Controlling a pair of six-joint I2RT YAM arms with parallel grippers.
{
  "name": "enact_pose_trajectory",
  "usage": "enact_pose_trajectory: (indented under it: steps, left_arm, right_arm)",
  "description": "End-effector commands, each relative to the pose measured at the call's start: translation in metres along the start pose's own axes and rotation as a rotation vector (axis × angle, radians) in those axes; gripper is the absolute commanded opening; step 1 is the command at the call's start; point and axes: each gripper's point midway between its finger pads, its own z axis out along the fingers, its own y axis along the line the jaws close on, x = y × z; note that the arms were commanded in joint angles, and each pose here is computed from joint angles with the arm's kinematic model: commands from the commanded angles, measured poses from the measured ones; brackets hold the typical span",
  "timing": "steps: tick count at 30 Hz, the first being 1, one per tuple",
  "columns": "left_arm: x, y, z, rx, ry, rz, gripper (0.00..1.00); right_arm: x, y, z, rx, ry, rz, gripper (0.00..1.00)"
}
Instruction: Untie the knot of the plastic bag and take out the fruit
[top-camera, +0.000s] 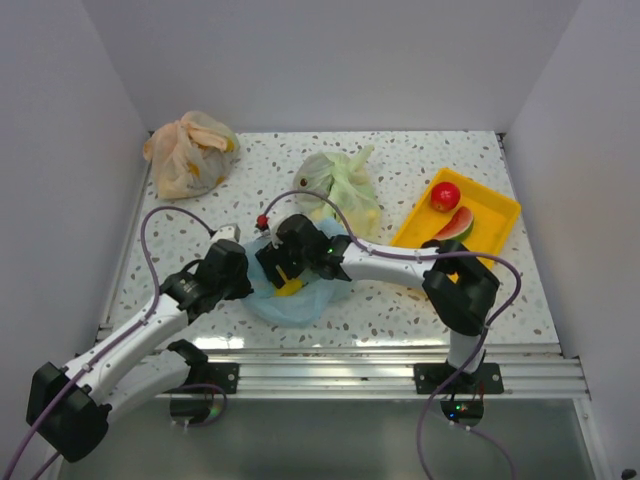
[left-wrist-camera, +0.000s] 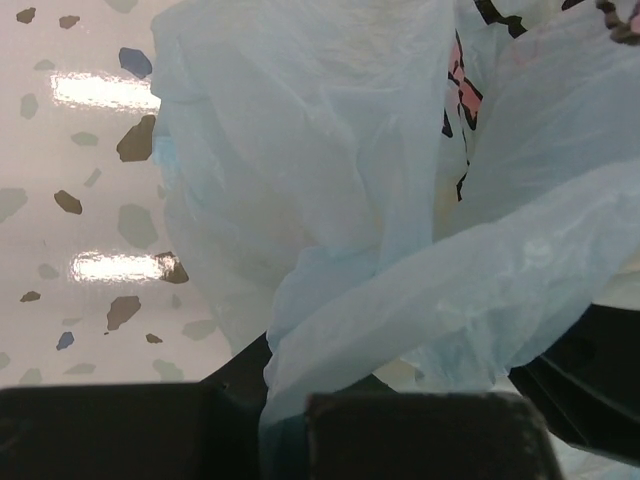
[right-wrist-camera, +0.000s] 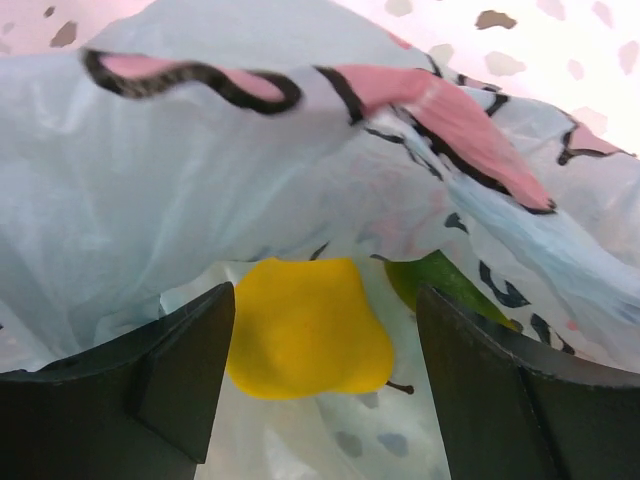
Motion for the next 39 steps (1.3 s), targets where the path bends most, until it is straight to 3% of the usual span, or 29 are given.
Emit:
enact_pose_trajectory:
  steps: [1, 9, 13, 16, 19, 20, 22, 27, 32, 39]
  left_arm:
    - [-0.015, -0.011, -0.002, 0.034, -0.043, 0.001, 0.0]
    - [-0.015, -0.011, -0.002, 0.035, -0.044, -0.001, 0.0]
    - [-0.016, -0.008, -0.004, 0.028, -0.053, -0.002, 0.0]
    - [-0.016, -0.008, -0.004, 0.027, -0.056, -0.003, 0.0]
    - [-0.016, -0.007, -0.004, 0.02, -0.057, 0.0, 0.0]
    - [-0.017, -0.006, -0.004, 0.015, -0.058, 0.0, 0.0]
    - [-0.018, -0.004, -0.005, 0.008, -0.063, 0.001, 0.0]
    - [-0.021, 0.001, -0.007, -0.021, -0.077, 0.005, 0.0]
    - [-0.025, 0.005, -0.009, -0.046, -0.089, 0.012, 0.0]
    - [-0.025, 0.004, -0.009, -0.042, -0.085, 0.015, 0.0]
  right_arm:
    - [0.013, 0.017, -0.001, -0.102, 0.039, -0.043, 0.76]
    - [0.041, 0.033, 0.015, -0.184, 0.145, -0.071, 0.87]
    - [0.053, 0.033, 0.017, -0.174, 0.179, -0.086, 0.87]
    - [0.056, 0.028, 0.017, -0.15, 0.187, -0.091, 0.81]
    - [0.044, 0.026, 0.007, -0.131, 0.146, -0.097, 0.56]
    - [0.041, 0.024, 0.004, -0.123, 0.132, -0.098, 0.44]
    - [0.027, 0.024, -0.007, -0.114, 0.094, -0.107, 0.37]
    - [0.007, 0.015, -0.029, -0.058, 0.037, -0.127, 0.3]
    - [-0.008, 0.015, -0.052, -0.05, -0.012, -0.13, 0.29]
    - [-0.069, 0.009, -0.111, 0.01, -0.222, -0.111, 0.29]
